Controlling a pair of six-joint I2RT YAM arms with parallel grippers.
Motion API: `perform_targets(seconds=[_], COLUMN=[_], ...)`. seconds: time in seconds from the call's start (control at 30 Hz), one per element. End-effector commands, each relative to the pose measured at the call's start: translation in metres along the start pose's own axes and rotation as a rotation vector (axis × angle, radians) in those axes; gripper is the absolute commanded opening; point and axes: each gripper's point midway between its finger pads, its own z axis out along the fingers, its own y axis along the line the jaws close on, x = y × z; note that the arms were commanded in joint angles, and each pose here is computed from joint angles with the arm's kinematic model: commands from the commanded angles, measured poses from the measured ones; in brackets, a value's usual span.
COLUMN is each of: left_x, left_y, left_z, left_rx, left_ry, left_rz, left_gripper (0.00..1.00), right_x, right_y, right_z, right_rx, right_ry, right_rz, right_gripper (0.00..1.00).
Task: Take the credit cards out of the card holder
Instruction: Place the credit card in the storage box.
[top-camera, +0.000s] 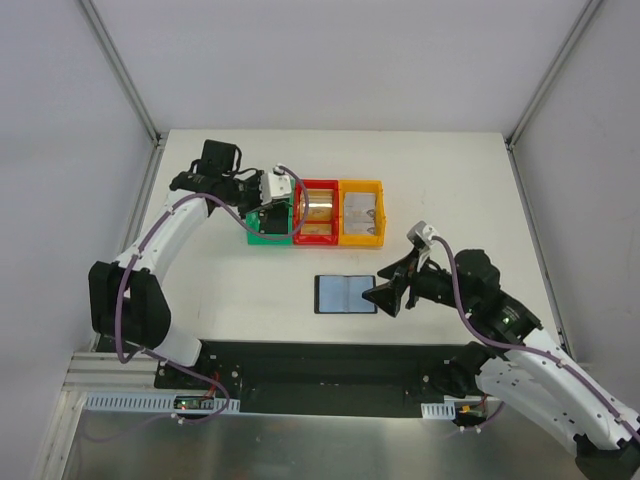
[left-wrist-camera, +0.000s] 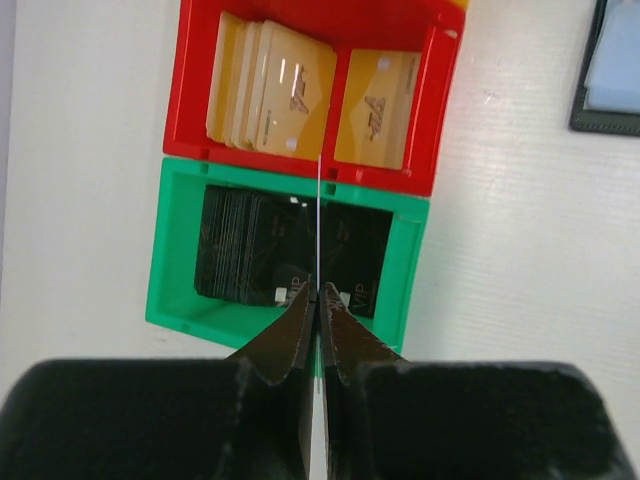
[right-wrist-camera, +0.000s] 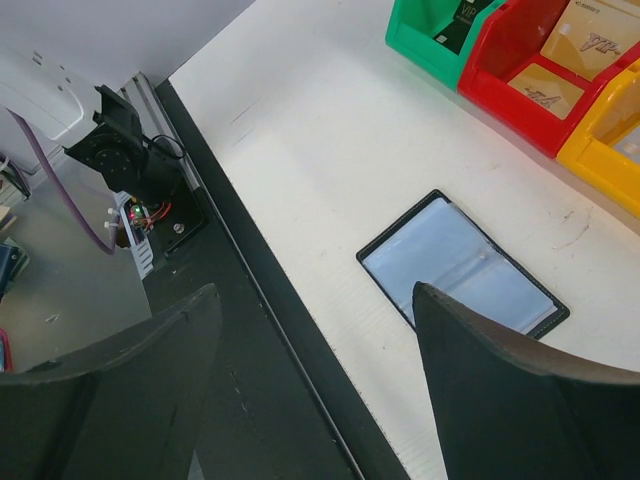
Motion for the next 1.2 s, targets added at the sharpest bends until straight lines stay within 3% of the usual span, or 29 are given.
perform_targets(seconds=[0.0,1.17], left_x=[0.008,0.067], left_y=[0.013,0.043], left_z=[-0.013,0.046], left_rx=[0.006,0.147], left_ry=[0.063,0.257], left_rz=[0.066,0.199], left_gripper=[0.0,0.0], right_x=[-0.009,0.01], right_y=[0.008,-0.005], right_z=[-0.003,0.011], right_rx=[-0.027,0.007], right_ry=[-0.031,0.027], right_rz=[0.005,0.085], right_gripper=[0.79,0.78])
